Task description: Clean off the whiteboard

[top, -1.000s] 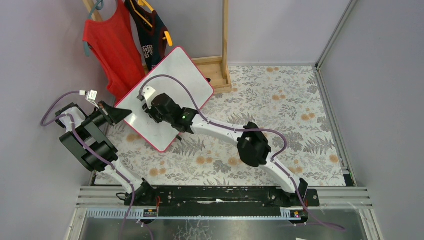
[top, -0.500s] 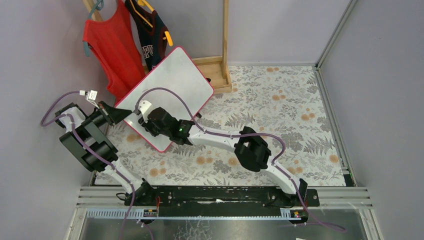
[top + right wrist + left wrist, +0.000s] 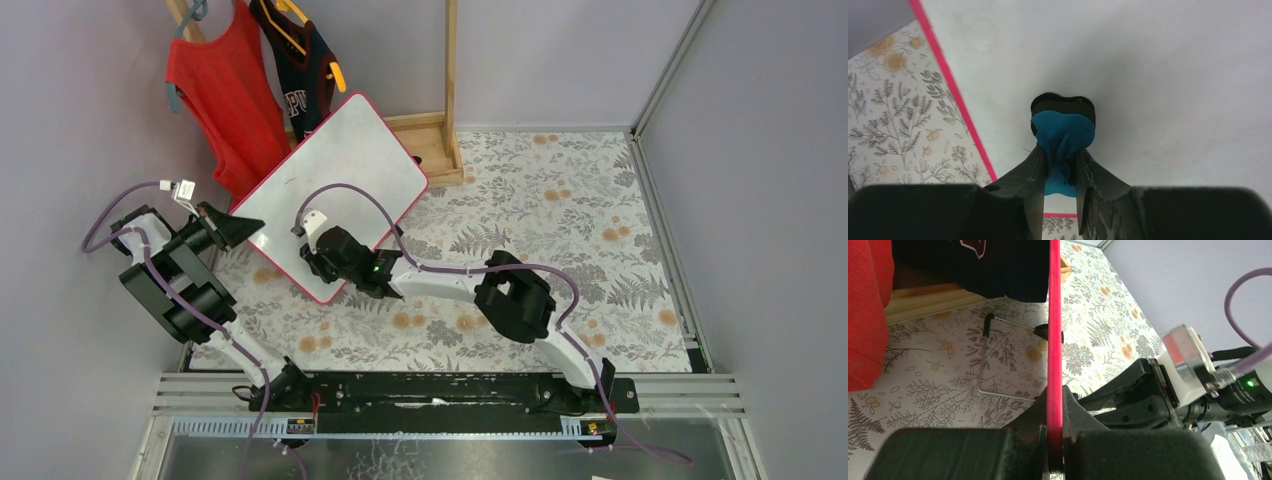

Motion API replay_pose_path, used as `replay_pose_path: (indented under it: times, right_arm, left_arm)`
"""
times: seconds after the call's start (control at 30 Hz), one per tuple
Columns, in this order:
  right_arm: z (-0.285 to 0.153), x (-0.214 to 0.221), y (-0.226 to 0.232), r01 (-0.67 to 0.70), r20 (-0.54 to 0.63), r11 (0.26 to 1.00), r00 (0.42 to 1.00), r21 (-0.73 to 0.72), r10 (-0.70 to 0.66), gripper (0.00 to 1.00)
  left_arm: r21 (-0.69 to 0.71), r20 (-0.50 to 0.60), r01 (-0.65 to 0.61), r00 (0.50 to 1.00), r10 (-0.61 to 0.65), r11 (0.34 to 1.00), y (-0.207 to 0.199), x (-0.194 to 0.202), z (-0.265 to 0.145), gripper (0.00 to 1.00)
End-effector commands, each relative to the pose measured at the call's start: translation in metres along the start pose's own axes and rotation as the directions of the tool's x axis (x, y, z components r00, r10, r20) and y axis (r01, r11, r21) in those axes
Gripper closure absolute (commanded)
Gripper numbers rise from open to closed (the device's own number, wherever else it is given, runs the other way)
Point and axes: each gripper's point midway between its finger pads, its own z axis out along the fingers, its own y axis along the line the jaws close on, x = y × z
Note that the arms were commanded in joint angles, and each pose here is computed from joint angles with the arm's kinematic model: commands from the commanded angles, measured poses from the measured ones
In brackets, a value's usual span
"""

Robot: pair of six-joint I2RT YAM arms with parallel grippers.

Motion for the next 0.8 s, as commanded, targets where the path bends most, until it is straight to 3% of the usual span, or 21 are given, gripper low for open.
replay_pose_path:
  times: [0.0,0.17,0.5,0.77]
  right_arm:
    - [-0.005,0.020,-0.081,-0.038,-0.068,0.980,0.996,0.193,0.052,1.00]
    - [-0.007,0.010,-0.098,-0.033,-0.063,0.979,0.997,0.200,0.046,1.00]
    - [-0.007,-0.053,-0.103,0.033,0.008,0.976,0.999,0.214,-0.036,1.00]
    - [-0.015,-0.098,-0.057,0.029,0.087,0.998,0.996,0.061,-0.034,1.00]
  left_arm:
    - [-0.038,-0.168,-0.051,0.985,0.044,0.998,0.013,0.032,-0.008,1.00]
    - [-0.037,-0.171,-0.050,0.984,0.043,0.998,0.013,0.034,-0.008,1.00]
    - [-0.040,-0.171,-0.059,0.984,0.051,0.997,0.011,0.031,-0.009,1.00]
    - [-0.036,-0.163,-0.053,0.986,0.046,0.998,0.011,0.032,-0.008,1.00]
